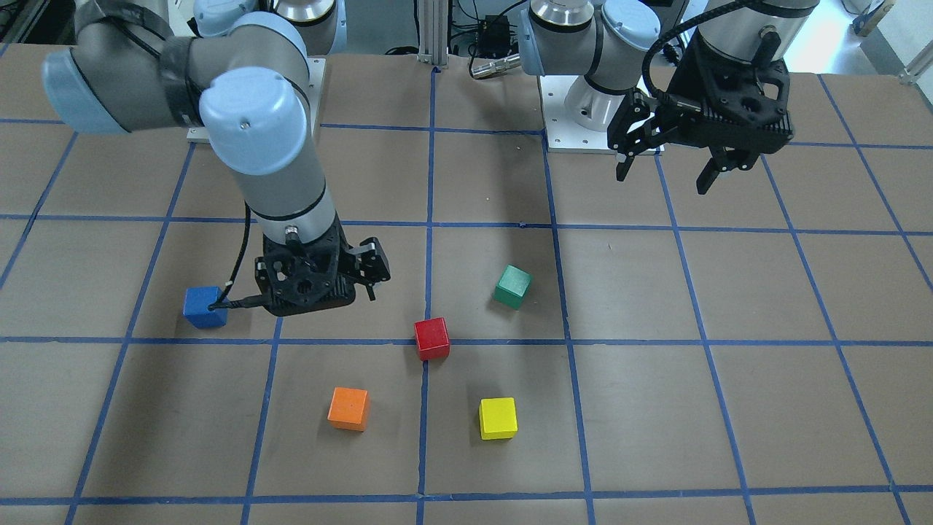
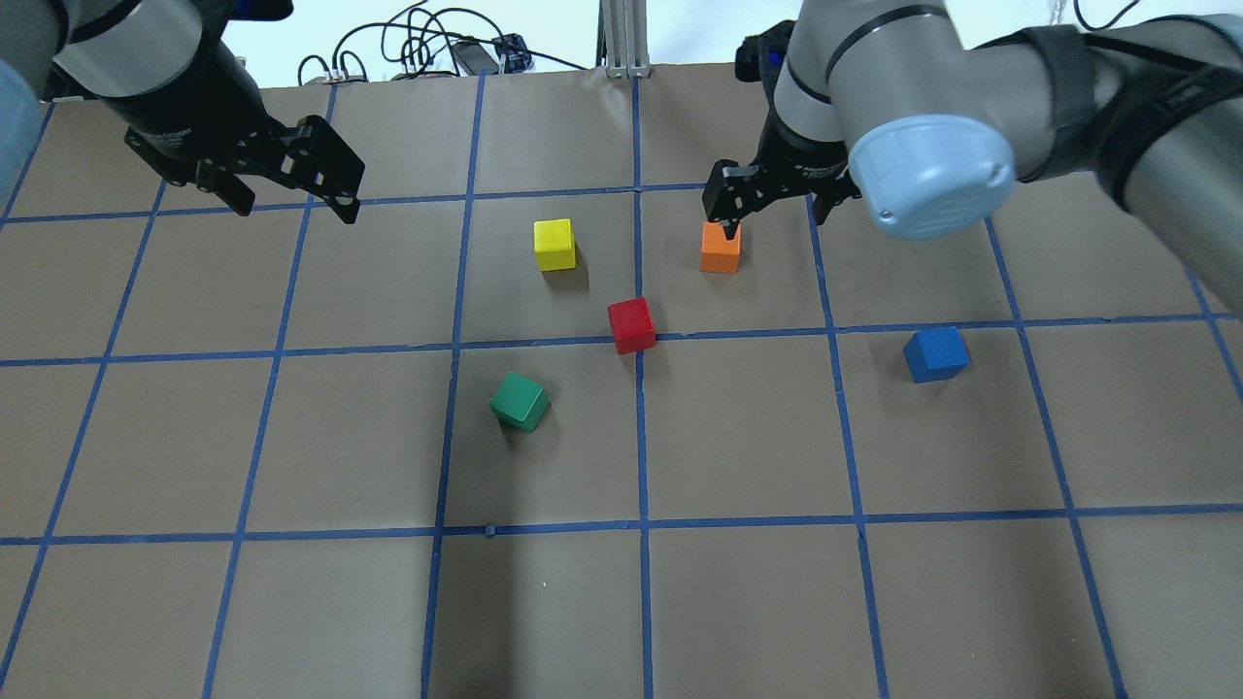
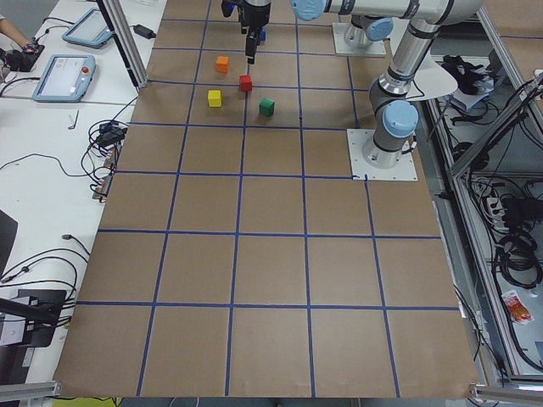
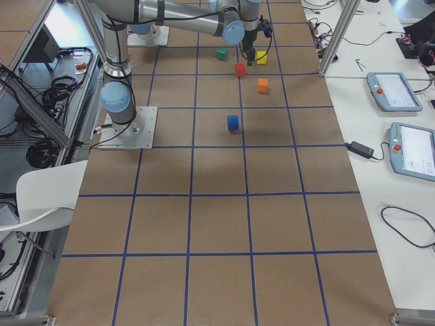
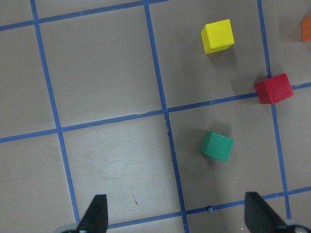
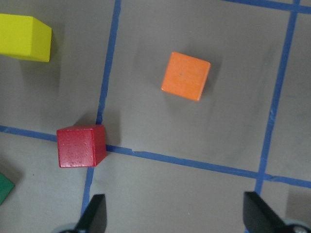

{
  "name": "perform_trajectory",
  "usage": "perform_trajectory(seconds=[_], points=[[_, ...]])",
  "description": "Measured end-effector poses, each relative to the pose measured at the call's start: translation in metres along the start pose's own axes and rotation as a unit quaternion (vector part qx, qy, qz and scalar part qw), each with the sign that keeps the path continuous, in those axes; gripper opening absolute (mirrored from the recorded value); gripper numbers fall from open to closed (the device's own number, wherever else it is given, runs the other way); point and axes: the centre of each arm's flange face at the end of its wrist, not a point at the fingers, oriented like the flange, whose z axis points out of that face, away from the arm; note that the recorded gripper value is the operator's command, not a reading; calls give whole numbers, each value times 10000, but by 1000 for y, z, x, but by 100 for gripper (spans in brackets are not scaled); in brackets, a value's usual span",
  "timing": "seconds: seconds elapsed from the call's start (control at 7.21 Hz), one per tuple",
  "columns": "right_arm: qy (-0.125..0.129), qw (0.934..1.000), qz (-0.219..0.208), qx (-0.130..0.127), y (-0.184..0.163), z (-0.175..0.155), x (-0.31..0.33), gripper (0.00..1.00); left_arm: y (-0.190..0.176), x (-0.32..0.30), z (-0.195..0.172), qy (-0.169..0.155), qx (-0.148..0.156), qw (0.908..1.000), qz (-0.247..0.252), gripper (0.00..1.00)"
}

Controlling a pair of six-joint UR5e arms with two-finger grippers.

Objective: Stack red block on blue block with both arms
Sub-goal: 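Lower the right gripper over the red cube and grasp it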

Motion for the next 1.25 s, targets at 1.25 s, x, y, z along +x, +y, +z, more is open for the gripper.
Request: perform_trajectory(seconds=[1.25], points=[[-83, 9995, 22, -314, -5, 126, -97, 100, 1, -1, 13, -76, -395, 9992, -24, 100]])
